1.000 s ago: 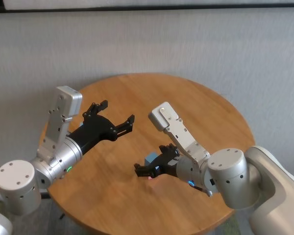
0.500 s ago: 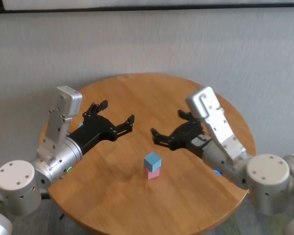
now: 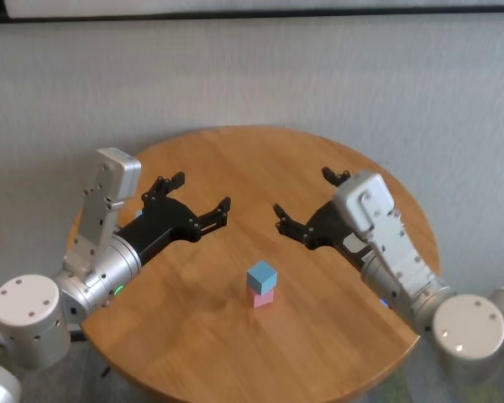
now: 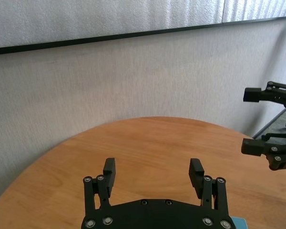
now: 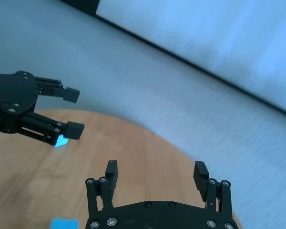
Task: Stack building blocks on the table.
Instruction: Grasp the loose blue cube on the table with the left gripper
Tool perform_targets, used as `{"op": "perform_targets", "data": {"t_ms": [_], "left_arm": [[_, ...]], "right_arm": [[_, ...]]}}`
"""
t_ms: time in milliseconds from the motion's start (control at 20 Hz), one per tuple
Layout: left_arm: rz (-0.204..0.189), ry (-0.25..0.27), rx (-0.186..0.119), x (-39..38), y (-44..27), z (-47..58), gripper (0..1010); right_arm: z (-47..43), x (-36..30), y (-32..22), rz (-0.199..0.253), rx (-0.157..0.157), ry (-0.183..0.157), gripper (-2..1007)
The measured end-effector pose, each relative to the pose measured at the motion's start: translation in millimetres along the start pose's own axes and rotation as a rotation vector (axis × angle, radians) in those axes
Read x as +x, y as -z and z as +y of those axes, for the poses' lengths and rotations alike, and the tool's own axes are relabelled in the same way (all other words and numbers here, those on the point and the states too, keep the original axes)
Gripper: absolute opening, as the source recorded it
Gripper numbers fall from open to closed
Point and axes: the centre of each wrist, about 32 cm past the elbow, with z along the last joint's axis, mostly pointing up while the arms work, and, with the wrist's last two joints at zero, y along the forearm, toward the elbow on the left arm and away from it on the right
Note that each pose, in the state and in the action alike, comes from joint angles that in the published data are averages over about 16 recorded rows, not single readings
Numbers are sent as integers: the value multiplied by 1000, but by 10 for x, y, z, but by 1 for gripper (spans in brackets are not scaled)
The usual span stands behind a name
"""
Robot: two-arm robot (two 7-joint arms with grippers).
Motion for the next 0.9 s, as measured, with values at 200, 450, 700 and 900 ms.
{"op": "perform_targets", "data": {"t_ms": [200,450,700,900], "left_arm": [[0,0,0,0,0,0,1000],[0,0,0,0,0,0,1000],[0,0,0,0,0,0,1000],[1,0,0,0,1,-1,1000]], "right_arm": [[2,-52,70,-44,46,27,1005],[28,-82,131,-53,59,50,1005],[49,-72,159,-26,39,55,1005],[57,-54,168,-6,23,57,1005]]}}
